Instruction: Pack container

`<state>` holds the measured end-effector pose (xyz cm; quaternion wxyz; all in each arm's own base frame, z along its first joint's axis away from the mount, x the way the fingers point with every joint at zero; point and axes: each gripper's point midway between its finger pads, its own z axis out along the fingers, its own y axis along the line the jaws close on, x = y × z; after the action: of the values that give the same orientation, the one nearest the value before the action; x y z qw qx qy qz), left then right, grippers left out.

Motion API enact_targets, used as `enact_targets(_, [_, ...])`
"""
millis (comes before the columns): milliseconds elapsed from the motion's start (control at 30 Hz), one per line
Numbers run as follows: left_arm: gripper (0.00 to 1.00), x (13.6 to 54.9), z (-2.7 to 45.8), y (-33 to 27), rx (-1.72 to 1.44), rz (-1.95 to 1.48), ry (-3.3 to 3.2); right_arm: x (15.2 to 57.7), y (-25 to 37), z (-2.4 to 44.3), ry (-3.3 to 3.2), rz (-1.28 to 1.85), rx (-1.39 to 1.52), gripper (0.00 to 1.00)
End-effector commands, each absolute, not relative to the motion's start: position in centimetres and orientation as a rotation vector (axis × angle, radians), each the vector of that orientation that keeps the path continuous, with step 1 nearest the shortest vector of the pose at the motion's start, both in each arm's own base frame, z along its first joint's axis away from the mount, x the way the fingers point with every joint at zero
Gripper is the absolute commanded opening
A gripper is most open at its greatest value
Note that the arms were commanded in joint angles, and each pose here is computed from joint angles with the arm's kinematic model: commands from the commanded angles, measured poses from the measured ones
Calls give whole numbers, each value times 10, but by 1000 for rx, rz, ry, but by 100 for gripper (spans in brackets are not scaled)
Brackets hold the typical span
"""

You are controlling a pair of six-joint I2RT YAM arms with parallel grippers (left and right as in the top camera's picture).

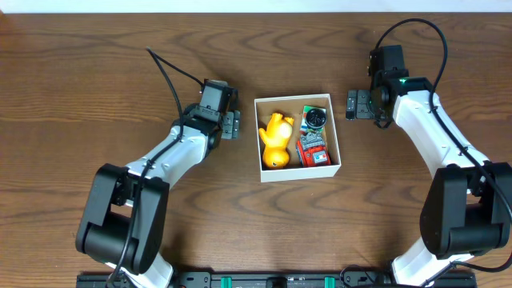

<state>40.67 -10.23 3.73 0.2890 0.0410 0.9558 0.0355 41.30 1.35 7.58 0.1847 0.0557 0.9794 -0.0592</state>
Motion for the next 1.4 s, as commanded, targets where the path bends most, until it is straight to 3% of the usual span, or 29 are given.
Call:
enact_targets(0, [87,409,35,-100,118,99,2561,413,9,74,2762,-179,191,99])
enact_targets(167, [81,408,34,-100,121,96,2566,413,9,74,2762,-179,191,99])
enact_targets(467, [38,405,32,-99,123,101,2577,413,9,74,2762,-179,191,99])
enact_targets(733, [7,402,35,-98,124,104,2582,413,9,74,2762,-179,191,99])
enact_targets(1033, [6,401,116,-102,100,34,2414,413,9,74,2762,-179,191,99])
enact_targets(1267, [6,373,191,-120,149,-57,2264,413,9,74,2762,-179,191,99])
enact_targets(1333, [16,369,206,-124,154,-79,2223,413,9,74,2762,-179,191,99])
enact_targets(1367, [26,368,211,-124,154,-86,2209,413,9,74,2762,-179,192,99])
